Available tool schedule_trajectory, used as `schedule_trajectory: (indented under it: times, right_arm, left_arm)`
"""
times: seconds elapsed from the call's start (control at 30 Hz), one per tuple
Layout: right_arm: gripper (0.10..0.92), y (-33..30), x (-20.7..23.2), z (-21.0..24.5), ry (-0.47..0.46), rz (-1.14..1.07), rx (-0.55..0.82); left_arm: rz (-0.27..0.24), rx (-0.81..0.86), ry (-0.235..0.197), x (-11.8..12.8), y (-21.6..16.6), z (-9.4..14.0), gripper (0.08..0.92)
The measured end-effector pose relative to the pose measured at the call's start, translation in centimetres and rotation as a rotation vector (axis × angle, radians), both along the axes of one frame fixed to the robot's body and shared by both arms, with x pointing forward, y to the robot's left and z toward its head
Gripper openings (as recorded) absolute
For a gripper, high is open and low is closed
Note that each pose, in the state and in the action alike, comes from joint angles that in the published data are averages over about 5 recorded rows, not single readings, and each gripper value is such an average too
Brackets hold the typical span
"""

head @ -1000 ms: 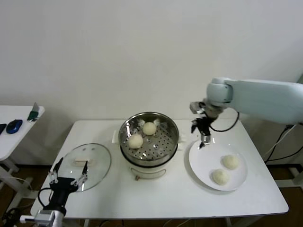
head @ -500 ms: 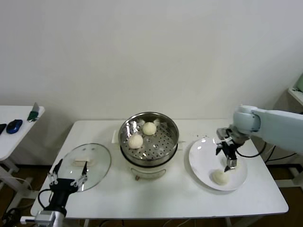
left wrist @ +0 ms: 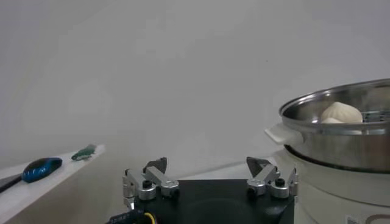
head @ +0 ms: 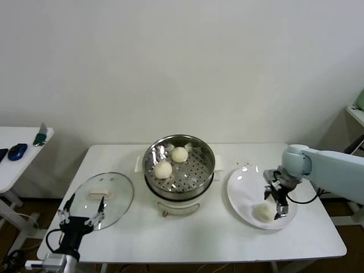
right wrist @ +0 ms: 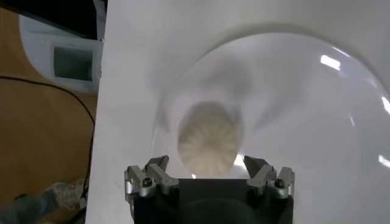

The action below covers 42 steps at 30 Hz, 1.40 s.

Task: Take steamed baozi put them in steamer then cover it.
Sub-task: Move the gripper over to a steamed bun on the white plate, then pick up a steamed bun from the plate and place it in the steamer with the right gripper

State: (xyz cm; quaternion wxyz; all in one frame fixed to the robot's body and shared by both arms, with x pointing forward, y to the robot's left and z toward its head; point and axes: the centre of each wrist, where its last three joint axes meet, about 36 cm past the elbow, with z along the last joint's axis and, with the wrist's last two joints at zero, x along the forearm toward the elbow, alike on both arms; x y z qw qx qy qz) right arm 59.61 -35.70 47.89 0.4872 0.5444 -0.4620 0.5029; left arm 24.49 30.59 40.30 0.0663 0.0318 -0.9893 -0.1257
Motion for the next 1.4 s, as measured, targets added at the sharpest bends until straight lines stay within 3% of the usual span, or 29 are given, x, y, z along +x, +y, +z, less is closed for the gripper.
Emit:
schedule_trajectory:
  times: [0.3,0.57,0.93,1.13,1.4]
  right_arm:
    - [0.819,0.8,0.4,-2.1,0.015,0.011,-0.011]
    - [0.73,1.1,0.8,-2.8,0.021,0.017,-0.019]
    - [0.703,1.8,1.4,-2.2,0.018,0.038,-0.008]
    - [0.703,2.9,2.5,0.7,-0.005,0.113,0.013]
    - [0.704,6.5,4.8,9.3,-0.082,0.365,0.019]
  left_arm:
    - [0.001,-0.001,-0.002,0.3,0.0,0.0,0.823]
    - [0.003,-0.001,0.001,0.4,0.1,-0.2,0.823]
    - [0.003,0.001,0.0,0.5,0.1,-0.2,0.823]
    - [0.001,0.004,0.005,0.3,0.2,-0.2,0.823]
    - [-0.004,0.008,0.012,-0.2,-0.1,-0.3,0.823]
